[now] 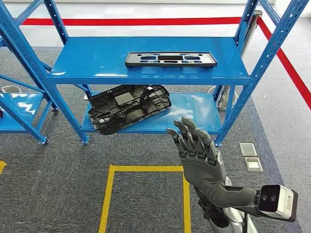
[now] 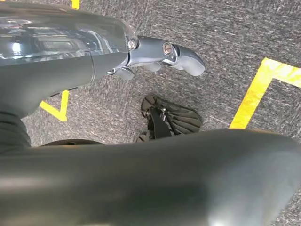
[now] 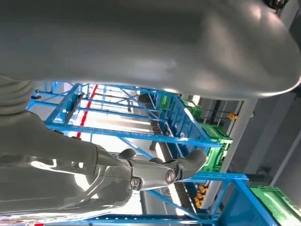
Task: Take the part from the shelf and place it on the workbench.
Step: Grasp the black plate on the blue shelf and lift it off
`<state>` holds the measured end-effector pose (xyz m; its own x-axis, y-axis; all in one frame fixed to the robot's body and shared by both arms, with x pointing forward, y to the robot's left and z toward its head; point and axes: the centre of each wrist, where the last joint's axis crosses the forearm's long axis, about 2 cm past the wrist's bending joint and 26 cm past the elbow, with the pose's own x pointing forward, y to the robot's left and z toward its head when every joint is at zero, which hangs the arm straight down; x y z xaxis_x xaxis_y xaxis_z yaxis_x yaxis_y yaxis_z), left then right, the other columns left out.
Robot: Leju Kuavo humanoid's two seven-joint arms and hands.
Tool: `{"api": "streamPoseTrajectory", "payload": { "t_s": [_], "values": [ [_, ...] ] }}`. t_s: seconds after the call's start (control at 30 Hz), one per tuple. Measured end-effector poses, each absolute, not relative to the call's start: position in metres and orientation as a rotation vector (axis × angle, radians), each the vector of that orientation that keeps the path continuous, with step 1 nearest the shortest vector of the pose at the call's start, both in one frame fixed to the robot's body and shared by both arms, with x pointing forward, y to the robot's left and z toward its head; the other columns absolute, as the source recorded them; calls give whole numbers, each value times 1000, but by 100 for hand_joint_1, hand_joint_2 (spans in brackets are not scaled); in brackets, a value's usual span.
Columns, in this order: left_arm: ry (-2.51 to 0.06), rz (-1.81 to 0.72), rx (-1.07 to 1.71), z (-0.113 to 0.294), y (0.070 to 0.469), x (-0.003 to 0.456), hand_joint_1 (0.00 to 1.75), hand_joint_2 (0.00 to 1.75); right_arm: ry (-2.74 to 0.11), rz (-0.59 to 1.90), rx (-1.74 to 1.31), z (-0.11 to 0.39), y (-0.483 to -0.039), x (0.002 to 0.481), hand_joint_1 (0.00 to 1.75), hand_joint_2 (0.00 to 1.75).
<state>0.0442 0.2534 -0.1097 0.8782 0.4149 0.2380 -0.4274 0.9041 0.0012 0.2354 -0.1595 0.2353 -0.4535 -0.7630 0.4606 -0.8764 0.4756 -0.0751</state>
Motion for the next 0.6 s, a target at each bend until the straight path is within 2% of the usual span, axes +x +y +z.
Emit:
{"api": "streamPoseTrajectory", "payload": {
  "t_s": [0.6],
  "values": [
    [-246, 438, 46, -109, 253, 46, 0, 0, -2376, 435, 1379, 239, -160, 235, 0, 0]
  ]
}}
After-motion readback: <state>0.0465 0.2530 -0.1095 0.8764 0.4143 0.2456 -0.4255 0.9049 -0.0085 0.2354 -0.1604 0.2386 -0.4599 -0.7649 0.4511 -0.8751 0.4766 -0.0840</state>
